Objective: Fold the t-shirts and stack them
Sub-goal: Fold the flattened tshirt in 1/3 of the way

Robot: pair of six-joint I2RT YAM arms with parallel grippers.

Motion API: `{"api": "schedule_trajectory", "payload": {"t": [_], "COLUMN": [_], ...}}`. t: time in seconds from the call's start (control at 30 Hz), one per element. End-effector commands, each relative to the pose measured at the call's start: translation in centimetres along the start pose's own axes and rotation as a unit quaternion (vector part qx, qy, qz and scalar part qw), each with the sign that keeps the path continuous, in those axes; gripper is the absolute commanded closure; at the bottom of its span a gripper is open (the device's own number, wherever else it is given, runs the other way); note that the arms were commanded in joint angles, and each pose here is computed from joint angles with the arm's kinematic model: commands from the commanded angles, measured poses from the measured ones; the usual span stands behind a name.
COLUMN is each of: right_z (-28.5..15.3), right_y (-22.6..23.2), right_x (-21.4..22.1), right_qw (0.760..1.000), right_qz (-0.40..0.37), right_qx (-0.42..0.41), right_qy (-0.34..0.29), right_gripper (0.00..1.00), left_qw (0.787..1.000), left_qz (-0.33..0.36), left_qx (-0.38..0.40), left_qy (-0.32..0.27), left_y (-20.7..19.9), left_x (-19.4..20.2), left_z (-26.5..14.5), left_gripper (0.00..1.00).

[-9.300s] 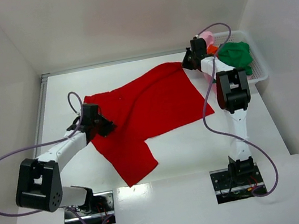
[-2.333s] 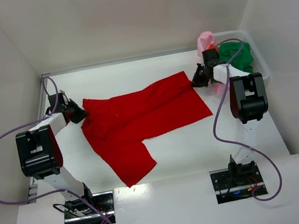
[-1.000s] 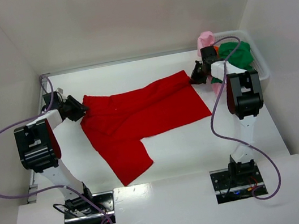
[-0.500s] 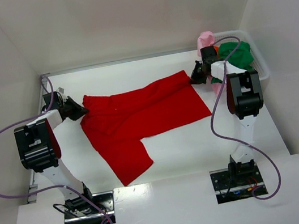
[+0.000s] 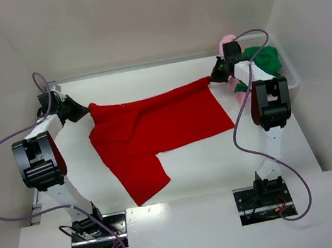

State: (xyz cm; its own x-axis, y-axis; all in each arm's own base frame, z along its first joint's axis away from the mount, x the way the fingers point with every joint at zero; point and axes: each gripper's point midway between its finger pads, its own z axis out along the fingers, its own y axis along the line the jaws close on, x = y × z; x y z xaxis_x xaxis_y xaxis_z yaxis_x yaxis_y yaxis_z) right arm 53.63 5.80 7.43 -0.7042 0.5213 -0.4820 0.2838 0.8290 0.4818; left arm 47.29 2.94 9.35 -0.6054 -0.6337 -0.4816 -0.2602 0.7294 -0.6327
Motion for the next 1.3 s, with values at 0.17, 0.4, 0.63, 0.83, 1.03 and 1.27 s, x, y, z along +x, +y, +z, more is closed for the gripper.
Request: {"api": "schedule_trajectory", "payload": {"t": [0.17, 0.4, 0.63, 0.83, 1.03, 1.27], "right_z": [0.4, 1.2, 1.3, -1.1, -1.1, 0.4], "right_y": [1.0, 1.6, 3.6, 7.5, 8.4, 7.0], "right_x": [-3.7, -4.0, -8.2, -13.0, -13.7, -12.1], "right_qw": [0.999, 0.998, 0.995, 0.986, 0.985, 0.988], "right_qz": [0.006, 0.001, -0.005, -0.011, -0.015, -0.009], "right_qx": [-0.008, -0.032, -0.054, -0.095, -0.109, -0.096], "right_qy": [-0.041, -0.050, -0.083, -0.136, -0.137, -0.118], "right_gripper": [1.00, 1.00, 1.00, 1.00, 1.00, 1.00], "left_qw": [0.999, 0.999, 0.999, 1.000, 0.999, 0.998], "left_qz": [0.015, 0.021, 0.012, 0.010, 0.013, 0.027], "left_qx": [0.000, 0.005, -0.002, 0.006, 0.021, 0.050], "left_qy": [-0.051, -0.042, -0.030, -0.021, -0.026, -0.041], "left_y": [0.9, 1.0, 2.7, 2.8, 2.4, 0.6], "left_x": [-5.6, -5.5, -4.8, -4.3, -4.9, -7.0], "left_z": [-0.7, -0.1, 0.2, 0.7, 0.5, -0.3], "left_gripper": [1.00, 1.00, 1.00, 1.00, 1.00, 1.00]}}
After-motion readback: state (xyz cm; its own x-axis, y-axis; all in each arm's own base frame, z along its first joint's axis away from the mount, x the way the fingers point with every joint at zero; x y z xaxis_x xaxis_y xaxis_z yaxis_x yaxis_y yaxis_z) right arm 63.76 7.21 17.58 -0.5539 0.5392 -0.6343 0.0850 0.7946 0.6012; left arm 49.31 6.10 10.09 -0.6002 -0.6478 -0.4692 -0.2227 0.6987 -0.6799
